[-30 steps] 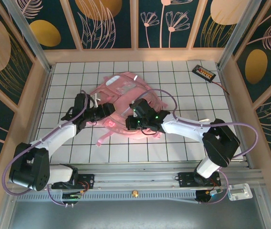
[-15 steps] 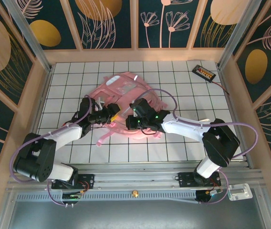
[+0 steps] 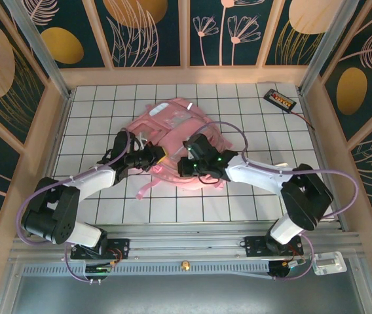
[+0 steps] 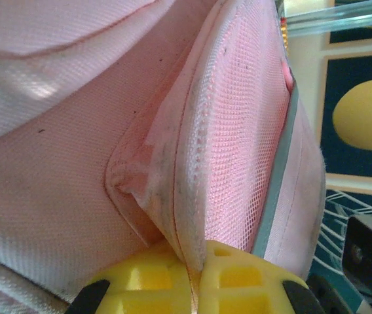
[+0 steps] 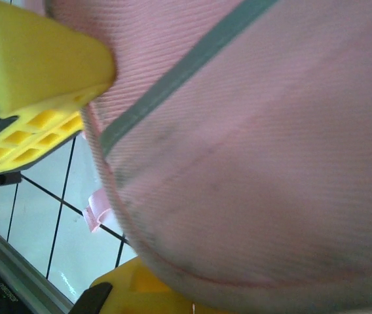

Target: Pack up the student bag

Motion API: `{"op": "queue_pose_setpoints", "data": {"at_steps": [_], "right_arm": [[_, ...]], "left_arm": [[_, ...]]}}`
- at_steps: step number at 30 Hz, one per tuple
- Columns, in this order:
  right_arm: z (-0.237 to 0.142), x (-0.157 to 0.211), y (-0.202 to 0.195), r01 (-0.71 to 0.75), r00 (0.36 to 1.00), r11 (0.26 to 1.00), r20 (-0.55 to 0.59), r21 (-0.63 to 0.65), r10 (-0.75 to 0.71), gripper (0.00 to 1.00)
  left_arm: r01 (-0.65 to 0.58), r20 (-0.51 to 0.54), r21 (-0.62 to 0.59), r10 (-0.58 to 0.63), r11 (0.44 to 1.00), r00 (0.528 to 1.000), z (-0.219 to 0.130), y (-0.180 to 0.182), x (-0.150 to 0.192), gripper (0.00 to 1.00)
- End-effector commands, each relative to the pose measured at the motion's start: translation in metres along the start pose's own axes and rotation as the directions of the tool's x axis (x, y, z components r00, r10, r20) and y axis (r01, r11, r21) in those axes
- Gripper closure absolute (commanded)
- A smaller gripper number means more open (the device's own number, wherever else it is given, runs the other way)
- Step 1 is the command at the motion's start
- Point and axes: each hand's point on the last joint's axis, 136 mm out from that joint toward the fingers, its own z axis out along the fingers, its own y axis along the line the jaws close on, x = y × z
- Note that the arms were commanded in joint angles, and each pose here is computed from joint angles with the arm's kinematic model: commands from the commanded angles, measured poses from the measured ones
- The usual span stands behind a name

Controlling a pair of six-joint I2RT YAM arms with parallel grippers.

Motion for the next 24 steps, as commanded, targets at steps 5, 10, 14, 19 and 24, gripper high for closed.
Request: {"op": "queue_pose_setpoints", "data": {"at_steps": [5, 10, 14, 19, 24], "right_arm": [[-0.044, -0.019, -0.042, -0.007, 0.997, 0.999, 0.076, 0.052, 0.003, 1.00], [-0.053, -0.037, -0.057, 0.020, 0.992, 0.999, 0.122, 0.051, -0.026, 1.00], [-0.051, -0.050, -0.069, 0.027, 0.991, 0.998, 0.133, 0.049, -0.033, 1.00], [-0.045, -0.061, -0.079, 0.062, 0.992, 0.998, 0.109, -0.002, -0.061, 1.00], [-0.032, -0.069, -0.074, 0.142, 0.987, 0.989, 0.082, -0.048, -0.138, 1.00]], "left_arm": [[-0.170, 0.038, -0.050, 0.172, 0.984, 0.984, -0.019, -0.004, -0.020, 1.00], [-0.242, -0.010, -0.017, 0.242, 0.970, 0.970, -0.022, -0.012, -0.014, 1.00], [-0.288, -0.042, -0.005, 0.287, 0.958, 0.957, -0.025, -0.016, -0.010, 1.00], [-0.330, -0.094, 0.012, 0.329, 0.944, 0.940, -0.027, -0.020, -0.004, 1.00], [-0.343, -0.130, 0.021, 0.343, 0.939, 0.930, -0.024, -0.020, -0.002, 1.00]]}}
